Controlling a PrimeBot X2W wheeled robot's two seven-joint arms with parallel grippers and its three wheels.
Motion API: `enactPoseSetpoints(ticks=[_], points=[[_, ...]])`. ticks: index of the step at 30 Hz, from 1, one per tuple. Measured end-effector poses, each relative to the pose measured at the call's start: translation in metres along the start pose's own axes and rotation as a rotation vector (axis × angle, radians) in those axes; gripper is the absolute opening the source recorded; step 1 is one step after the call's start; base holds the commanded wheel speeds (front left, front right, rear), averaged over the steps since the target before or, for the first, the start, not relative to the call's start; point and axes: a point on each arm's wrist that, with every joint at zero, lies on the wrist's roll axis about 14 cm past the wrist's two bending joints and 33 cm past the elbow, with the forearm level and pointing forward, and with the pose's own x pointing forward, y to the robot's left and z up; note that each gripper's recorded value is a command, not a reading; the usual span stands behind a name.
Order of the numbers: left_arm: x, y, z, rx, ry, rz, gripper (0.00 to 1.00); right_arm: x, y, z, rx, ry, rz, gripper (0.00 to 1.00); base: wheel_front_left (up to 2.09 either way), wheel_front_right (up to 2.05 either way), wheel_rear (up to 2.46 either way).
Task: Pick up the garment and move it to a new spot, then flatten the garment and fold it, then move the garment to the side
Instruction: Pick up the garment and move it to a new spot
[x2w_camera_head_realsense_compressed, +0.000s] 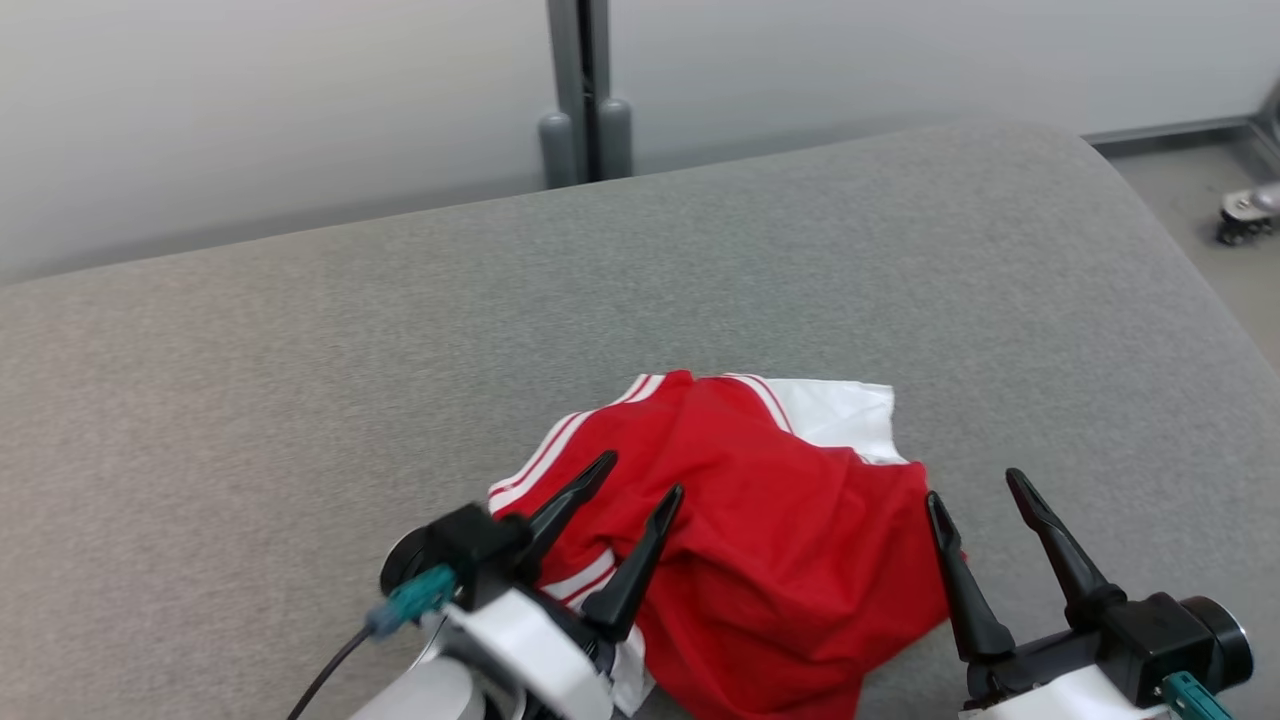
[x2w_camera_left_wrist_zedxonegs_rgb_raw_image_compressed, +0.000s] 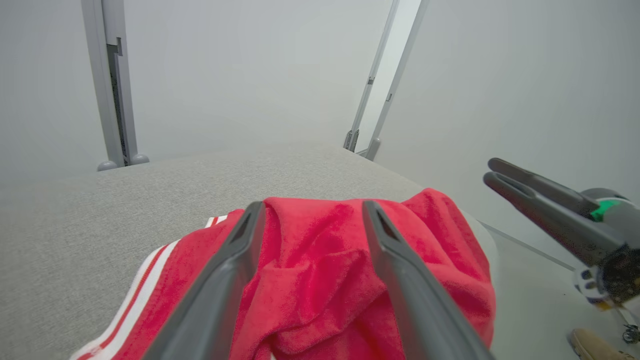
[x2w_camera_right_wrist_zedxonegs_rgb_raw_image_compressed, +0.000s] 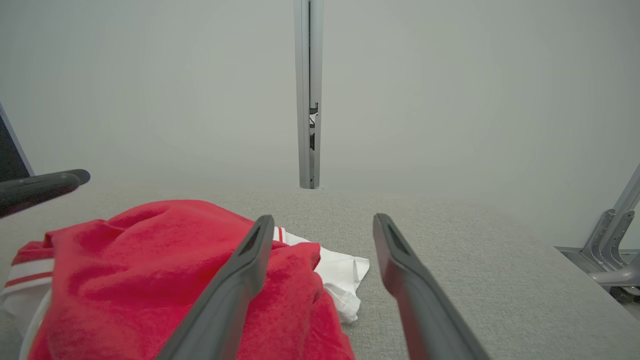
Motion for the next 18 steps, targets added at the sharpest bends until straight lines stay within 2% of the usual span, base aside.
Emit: enactPoseSetpoints(ticks=[6,10,13,18], points=[[-0.050,0.034,0.019,0.025,-0.095,0.216,1.00,0.005,0.013,0.002,0.004,-0.012,0.046,1.00,0.00,0.00,0.00],[-0.084,0.059,0.006,0.027,-0.065,0.340,1.00,0.009,0.023,0.006,0.001,-0.025,0.080,1.00,0.00,0.00,0.00],[-0.096,0.067,0.001,0.026,-0.052,0.374,1.00,0.010,0.027,0.007,0.002,-0.030,0.094,1.00,0.00,0.00,0.00],[-0.096,0.064,-0.015,0.005,0.014,0.335,1.00,0.011,0.030,0.006,0.004,-0.029,0.102,1.00,0.00,0.00,0.00]])
